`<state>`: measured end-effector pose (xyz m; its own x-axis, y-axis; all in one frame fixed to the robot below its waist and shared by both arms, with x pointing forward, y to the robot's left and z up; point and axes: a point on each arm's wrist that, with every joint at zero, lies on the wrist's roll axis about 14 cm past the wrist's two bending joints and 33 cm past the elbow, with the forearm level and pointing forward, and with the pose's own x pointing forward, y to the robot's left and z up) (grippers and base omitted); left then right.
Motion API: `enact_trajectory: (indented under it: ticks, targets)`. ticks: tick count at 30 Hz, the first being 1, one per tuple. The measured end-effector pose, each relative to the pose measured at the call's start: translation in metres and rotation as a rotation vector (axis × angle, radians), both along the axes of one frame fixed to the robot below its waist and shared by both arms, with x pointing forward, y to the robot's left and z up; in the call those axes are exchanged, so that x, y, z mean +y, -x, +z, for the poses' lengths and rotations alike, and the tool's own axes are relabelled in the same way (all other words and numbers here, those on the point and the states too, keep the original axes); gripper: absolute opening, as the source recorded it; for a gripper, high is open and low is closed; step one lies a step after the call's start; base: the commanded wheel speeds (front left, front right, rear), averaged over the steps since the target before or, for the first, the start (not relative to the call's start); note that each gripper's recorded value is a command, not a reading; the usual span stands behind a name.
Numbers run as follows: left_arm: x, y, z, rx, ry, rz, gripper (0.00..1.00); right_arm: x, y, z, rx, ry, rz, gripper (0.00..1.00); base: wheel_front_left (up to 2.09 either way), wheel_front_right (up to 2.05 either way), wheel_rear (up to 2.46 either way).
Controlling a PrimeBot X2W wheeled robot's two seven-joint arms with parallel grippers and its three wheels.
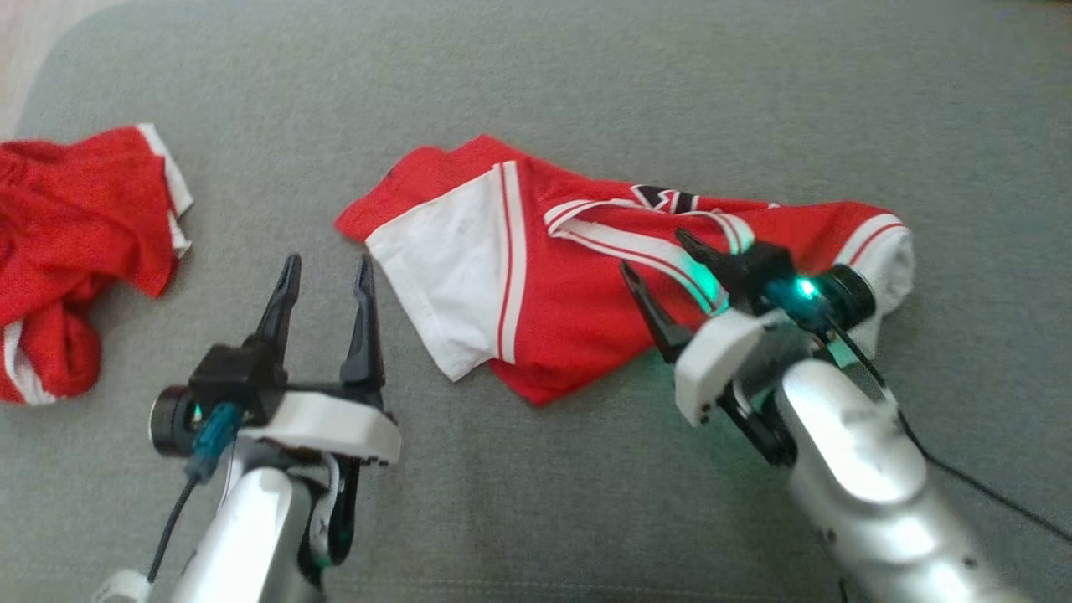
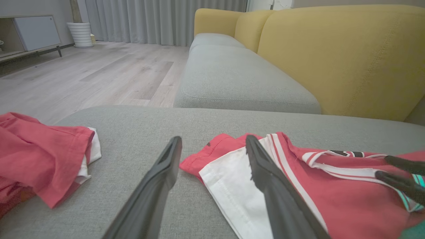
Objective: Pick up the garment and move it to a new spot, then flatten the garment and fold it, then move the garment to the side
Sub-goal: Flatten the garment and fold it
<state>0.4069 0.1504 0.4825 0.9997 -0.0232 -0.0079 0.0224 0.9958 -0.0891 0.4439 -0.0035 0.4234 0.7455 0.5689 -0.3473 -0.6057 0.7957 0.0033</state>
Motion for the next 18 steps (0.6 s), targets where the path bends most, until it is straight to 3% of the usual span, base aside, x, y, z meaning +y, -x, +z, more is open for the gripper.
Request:
enact_trajectory:
  ticks: [13,14,15,16,17,18]
  targets:
    - [0.001,-0.008,-0.009,0.019,0.015,0.015,1.0,0.034,-0.031,-0.036,0.091,0.158,0.14,0.98,0.0,0.0,0.0]
    - [0.001,-0.008,-0.009,0.019,0.012,0.013,1.0,0.034,-0.032,-0.038,0.097,0.168,0.14,0.75,0.0,0.0,0.0]
    - [0.001,-0.009,-0.009,0.018,0.011,0.01,1.0,0.033,-0.034,-0.039,0.104,0.172,0.14,0.38,0.0,0.0,0.0]
    - [0.001,-0.01,-0.008,0.015,0.007,0.011,1.0,0.034,-0.035,-0.04,0.106,0.17,0.14,0.14,0.0,0.0,0.0]
    - [0.001,-0.011,-0.008,0.013,0.008,0.012,1.0,0.036,-0.036,-0.038,0.103,0.154,0.141,0.0,0.0,0.0,0.0]
    - [0.001,-0.011,-0.007,0.011,0.01,0.011,1.0,0.038,-0.037,-0.035,0.1,0.136,0.139,0.0,0.0,0.0,0.0]
